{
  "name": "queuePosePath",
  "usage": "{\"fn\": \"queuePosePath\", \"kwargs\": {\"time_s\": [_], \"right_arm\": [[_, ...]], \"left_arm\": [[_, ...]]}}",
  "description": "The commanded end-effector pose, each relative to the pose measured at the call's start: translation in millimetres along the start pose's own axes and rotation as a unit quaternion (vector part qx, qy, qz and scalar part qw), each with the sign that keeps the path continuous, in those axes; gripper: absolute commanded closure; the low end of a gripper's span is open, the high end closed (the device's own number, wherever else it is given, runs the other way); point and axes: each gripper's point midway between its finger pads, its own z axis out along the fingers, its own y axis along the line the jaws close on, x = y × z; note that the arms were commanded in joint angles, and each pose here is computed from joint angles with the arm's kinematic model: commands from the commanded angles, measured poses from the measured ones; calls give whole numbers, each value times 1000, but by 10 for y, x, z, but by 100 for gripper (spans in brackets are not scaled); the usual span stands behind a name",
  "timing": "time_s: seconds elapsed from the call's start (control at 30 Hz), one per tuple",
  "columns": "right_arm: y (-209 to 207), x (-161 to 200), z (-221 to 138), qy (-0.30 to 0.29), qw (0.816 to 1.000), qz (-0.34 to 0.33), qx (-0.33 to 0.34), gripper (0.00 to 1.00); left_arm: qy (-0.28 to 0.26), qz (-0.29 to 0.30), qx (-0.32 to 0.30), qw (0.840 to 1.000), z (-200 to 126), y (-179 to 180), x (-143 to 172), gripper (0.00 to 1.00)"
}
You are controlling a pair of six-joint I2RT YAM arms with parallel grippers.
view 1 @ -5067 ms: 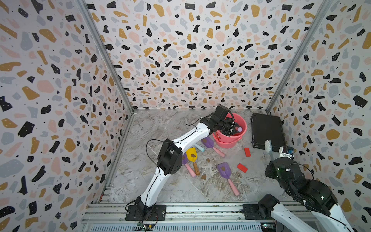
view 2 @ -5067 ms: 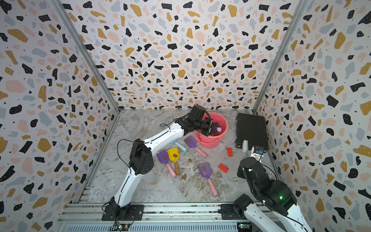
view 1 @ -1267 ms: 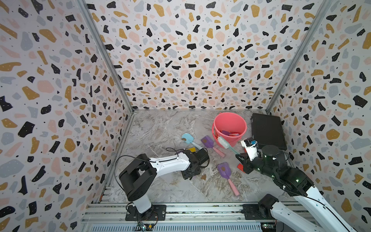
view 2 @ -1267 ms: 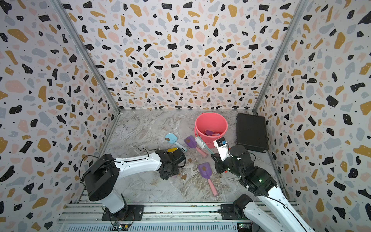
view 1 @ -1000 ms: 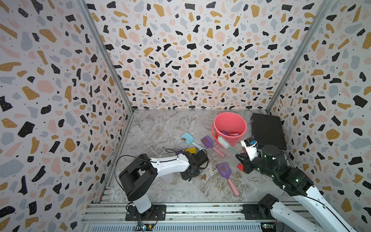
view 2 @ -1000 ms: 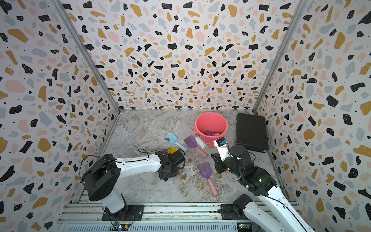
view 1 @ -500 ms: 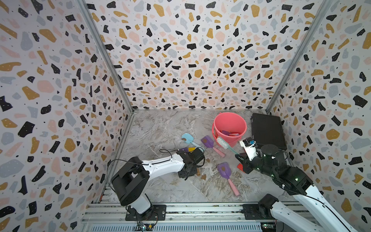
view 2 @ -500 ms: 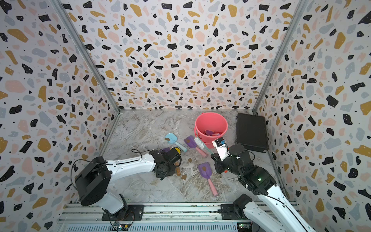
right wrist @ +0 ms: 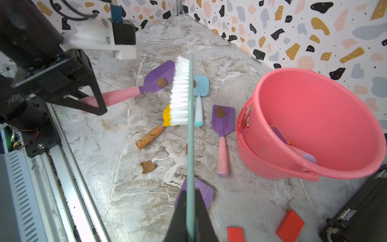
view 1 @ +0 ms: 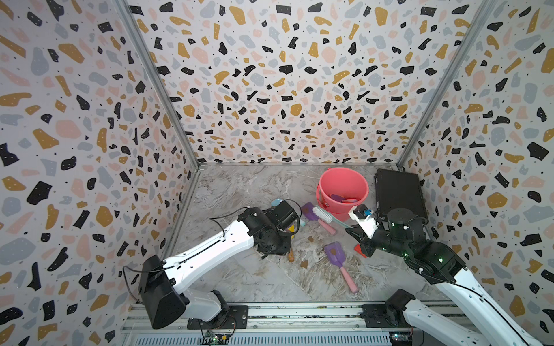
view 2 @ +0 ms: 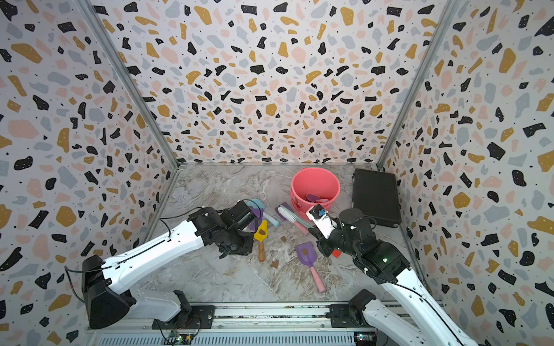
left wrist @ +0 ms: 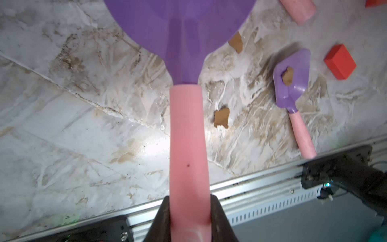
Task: Brush the soil off the hand trowel and place it into the bucket
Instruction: Pick up the hand trowel from the center of the board, then brush off the soil from the hand trowel.
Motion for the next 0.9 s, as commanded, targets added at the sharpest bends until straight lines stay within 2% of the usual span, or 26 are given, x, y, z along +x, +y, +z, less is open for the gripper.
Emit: {"fn": "queuePosePath", "kwargs": {"time_s": [0.0,0.33,0.47,0.63,0.73,0.87], "right_arm": [[91,-181,-83,-24,998,-55,-24,100],[239,-71,141,46,984,-171,-27,100],[356,-78,263,46,976,-209,-31,100],[503,-143,396,30,959,-280,-14,100],[579,-258,419,-5,941,-337,18,100],[698,-329,454,-19,905,-423,49,100]], "left_arm": [[54,64,11,996,-186,27,267,100],[112,125,-37,985,-373,246,488,100],[112,141,-30,983,-418,240,508,100],[137,154,-27,978,-402,275,618,100],[146,157,-29,976,-402,297,656,100],[147,159,-25,976,-419,286,665,100]]}}
